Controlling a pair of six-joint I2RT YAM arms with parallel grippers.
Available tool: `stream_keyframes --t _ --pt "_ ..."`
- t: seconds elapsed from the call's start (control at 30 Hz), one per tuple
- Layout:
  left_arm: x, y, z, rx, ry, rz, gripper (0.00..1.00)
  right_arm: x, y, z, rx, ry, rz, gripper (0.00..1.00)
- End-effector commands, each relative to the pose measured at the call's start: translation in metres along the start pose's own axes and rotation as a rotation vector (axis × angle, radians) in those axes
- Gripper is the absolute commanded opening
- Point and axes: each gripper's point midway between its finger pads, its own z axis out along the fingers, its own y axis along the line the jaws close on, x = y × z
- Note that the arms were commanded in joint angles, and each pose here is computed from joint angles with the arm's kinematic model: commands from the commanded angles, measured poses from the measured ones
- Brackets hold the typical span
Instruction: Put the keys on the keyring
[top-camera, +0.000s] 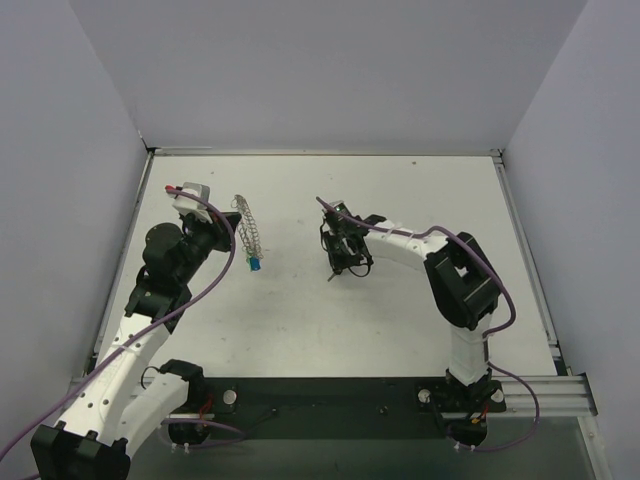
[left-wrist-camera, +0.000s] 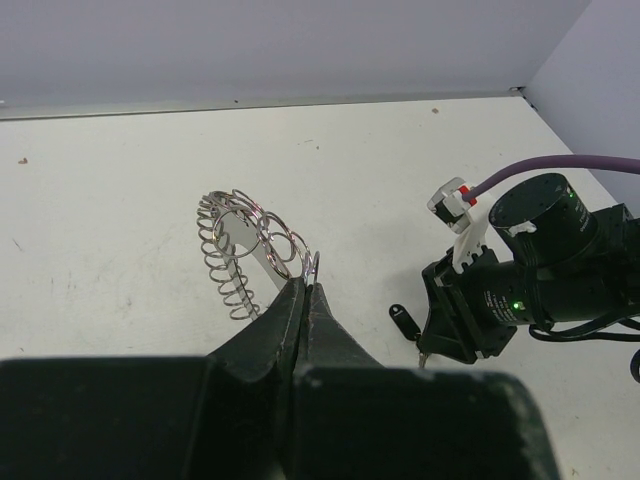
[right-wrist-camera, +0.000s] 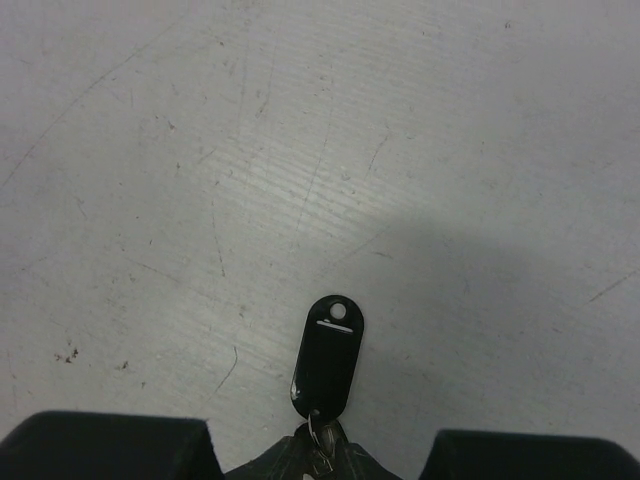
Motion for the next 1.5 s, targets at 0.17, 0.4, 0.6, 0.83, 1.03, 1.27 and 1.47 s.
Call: stream_keyframes --t 0.17,0.4,0.6,0.83,1.03,1.27,1.47 --pt "-0.036 -0.009 -0.005 0.018 -0.097 0.025 0.00 -0.009 0.007 0.007 -0.004 -0.007 -0.016 0.04" --pt "-0.031 -0.007 -0.006 0.011 -0.079 0.031 0.00 -0.013 0.007 -0.007 -0.020 -0.034 -0.031 0.00" --pt "-0.025 -0.012 -0.005 0.041 -0.068 0.041 0.00 -0.021 0.009 -0.036 -0.061 -0.091 -0.075 0.00" --pt "-0.009 -0.029 0.002 0.105 -0.017 0.075 0.00 -0.028 0.015 -0.077 -0.148 -0.173 -0.123 0.00" --pt "0.008 -0.056 0.003 0.208 0.028 0.129 0.00 -0.034 0.030 -0.124 -0.336 -0.254 -0.162 0.00" --pt "0.024 -0.096 -0.004 0.362 0.026 0.251 0.00 -0.031 0.060 -0.177 -0.554 -0.330 -0.308 0.00" --pt "0.036 -0.123 -0.014 0.484 0.014 0.344 0.00 -0.024 0.079 -0.212 -0.705 -0.385 -0.417 0.00"
